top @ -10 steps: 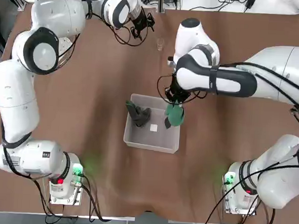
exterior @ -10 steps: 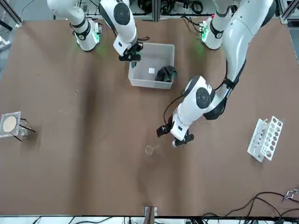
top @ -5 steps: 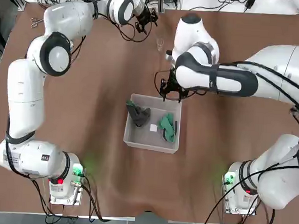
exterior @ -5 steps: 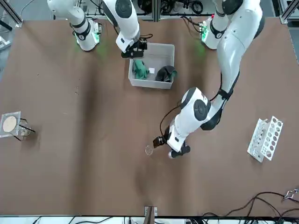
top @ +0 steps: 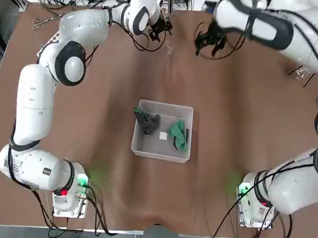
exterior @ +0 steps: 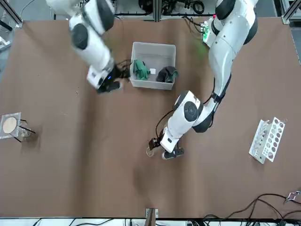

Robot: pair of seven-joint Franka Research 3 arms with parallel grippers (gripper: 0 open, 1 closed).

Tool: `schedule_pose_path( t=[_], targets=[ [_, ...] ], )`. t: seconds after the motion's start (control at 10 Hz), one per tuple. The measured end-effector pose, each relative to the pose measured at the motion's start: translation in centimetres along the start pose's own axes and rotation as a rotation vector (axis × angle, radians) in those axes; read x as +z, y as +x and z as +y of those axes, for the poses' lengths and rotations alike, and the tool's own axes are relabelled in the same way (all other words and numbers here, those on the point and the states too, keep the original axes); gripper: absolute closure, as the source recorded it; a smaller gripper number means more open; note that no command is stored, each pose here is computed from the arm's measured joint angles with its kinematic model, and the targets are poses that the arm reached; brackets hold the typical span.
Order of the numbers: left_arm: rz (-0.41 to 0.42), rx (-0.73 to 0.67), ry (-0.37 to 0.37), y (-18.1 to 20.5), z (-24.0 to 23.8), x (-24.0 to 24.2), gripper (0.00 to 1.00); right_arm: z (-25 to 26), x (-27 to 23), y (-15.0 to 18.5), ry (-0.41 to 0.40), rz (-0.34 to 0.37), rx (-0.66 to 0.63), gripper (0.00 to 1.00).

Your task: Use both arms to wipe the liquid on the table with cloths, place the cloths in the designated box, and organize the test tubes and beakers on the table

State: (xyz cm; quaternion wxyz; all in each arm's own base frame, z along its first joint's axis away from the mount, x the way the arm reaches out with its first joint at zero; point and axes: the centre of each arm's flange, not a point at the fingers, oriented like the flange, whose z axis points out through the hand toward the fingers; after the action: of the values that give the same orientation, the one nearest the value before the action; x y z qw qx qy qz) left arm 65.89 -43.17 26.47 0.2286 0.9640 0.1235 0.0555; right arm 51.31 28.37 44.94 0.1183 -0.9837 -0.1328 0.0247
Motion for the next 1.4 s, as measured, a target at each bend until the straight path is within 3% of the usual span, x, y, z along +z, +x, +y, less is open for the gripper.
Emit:
schedule_pose_path(
  t=[0.1,0.3,0.4,0.6,0.8,1.1,1.4],
  targets=[
    [0.001,0.01,-0.002,0.2,-0.2,0.2,0.31,3.2,-0.2,1.3,-0.001,0.033,-0.088,0.0],
    [0.01,0.021,-0.008,0.5,0.0,-0.2,0.46,6.0,0.5,2.9,-0.012,0.082,-0.164,0.0],
    [0.012,0.025,-0.01,0.6,0.1,-0.3,0.51,6.0,0.9,3.4,-0.015,0.113,-0.193,0.0],
    [0.016,0.034,-0.013,0.8,0.2,-0.5,0.53,6.7,1.2,4.3,0.072,0.155,-0.241,0.0],
    [0.018,0.039,-0.014,0.8,0.2,-0.6,0.61,11.0,1.1,5.3,0.139,0.196,-0.327,0.0],
    [0.021,0.046,-0.014,1.1,0.0,-0.7,0.68,12.6,0.9,6.3,0.176,0.239,-0.411,0.0],
    [0.023,0.057,-0.013,1.3,-0.1,-0.7,0.78,13.9,0.4,7.3,0.299,0.29,-0.51,0.0]
  ],
)
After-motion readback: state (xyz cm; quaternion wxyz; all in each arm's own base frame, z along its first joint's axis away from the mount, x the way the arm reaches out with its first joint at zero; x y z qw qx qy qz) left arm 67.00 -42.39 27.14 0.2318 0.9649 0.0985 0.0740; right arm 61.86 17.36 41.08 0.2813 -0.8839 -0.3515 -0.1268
